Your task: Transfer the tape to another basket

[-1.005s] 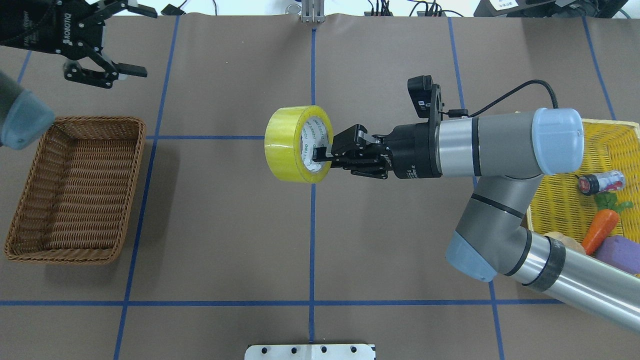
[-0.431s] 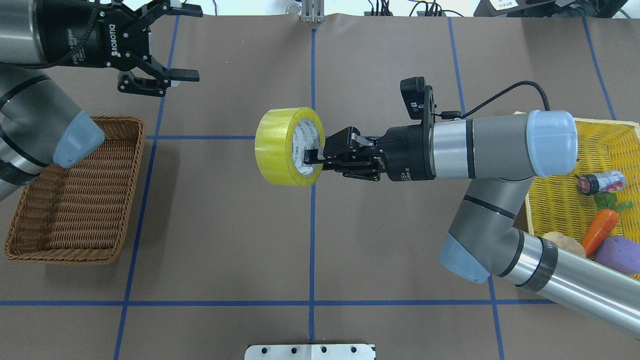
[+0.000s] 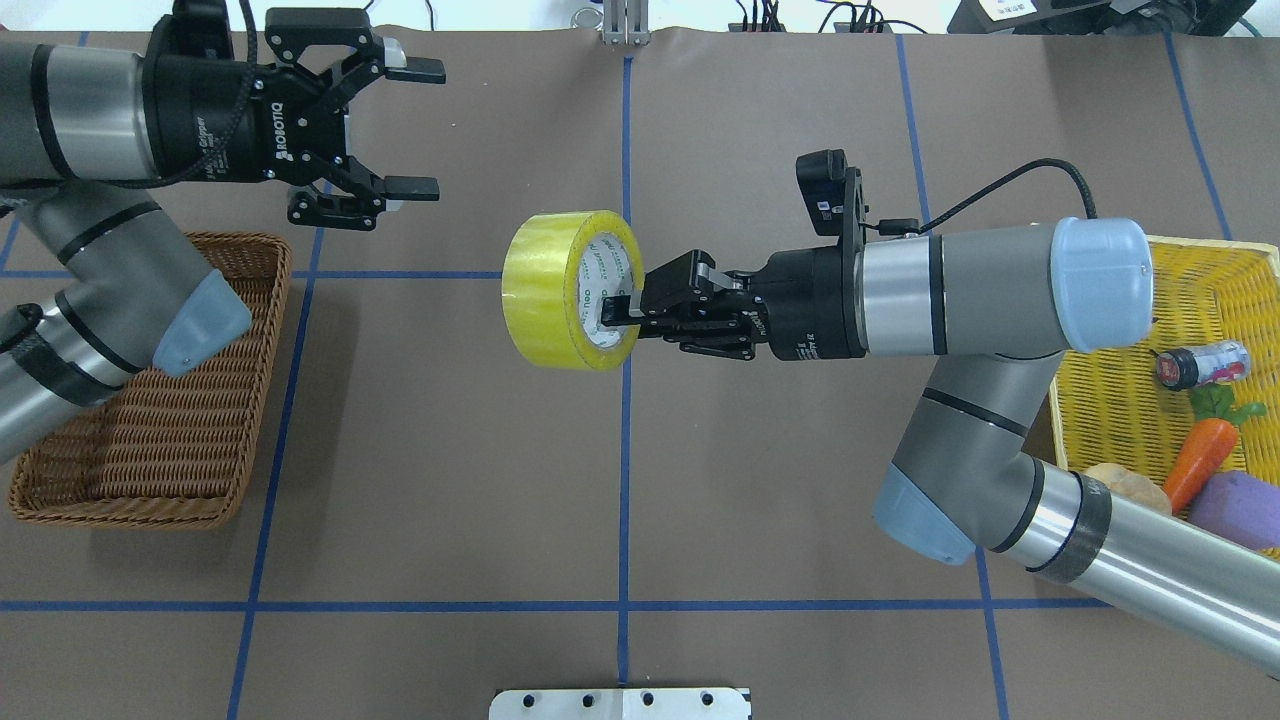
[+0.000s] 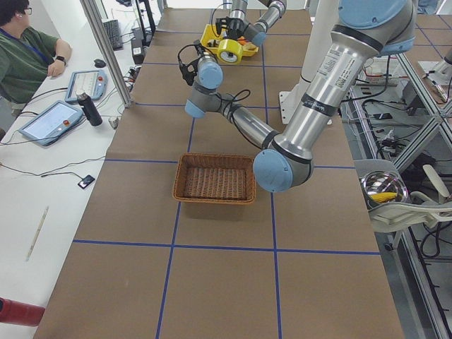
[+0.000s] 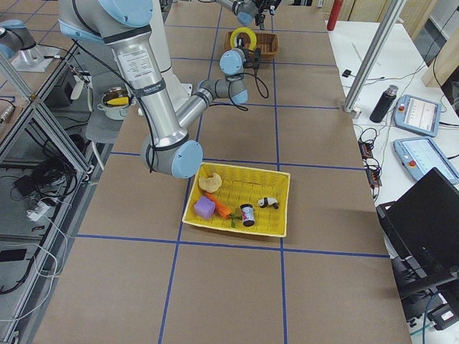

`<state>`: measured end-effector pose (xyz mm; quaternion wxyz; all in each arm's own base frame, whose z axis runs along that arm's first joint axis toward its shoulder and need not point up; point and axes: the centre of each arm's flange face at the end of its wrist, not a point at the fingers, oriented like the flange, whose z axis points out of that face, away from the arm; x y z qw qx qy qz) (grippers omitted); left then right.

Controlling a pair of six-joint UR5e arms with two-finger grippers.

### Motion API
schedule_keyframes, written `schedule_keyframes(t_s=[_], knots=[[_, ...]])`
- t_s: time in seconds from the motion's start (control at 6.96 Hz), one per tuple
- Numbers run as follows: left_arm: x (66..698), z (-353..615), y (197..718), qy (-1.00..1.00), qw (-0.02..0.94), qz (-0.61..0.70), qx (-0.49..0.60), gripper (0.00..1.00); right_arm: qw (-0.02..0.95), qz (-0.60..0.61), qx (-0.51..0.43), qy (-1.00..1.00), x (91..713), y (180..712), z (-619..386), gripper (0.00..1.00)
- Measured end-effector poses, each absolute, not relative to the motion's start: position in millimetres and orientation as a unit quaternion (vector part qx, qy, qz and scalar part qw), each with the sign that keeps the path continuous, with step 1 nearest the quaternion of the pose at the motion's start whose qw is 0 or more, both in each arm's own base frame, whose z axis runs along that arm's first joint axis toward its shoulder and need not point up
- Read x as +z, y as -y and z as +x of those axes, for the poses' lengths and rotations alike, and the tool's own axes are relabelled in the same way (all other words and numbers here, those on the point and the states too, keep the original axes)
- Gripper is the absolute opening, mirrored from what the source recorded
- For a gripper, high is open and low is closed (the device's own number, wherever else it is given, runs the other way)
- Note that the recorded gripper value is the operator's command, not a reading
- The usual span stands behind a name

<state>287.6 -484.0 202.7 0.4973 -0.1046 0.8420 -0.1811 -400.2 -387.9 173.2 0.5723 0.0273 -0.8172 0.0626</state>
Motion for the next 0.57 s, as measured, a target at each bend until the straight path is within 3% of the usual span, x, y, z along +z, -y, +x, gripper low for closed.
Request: schedule_keyframes(t_s=[0.57], knots=[[200,331,459,-0.845,0.495,-0.124,-0.161,0.98,0.571,0.03,0.066,0.818,173,389,-400,0.0]])
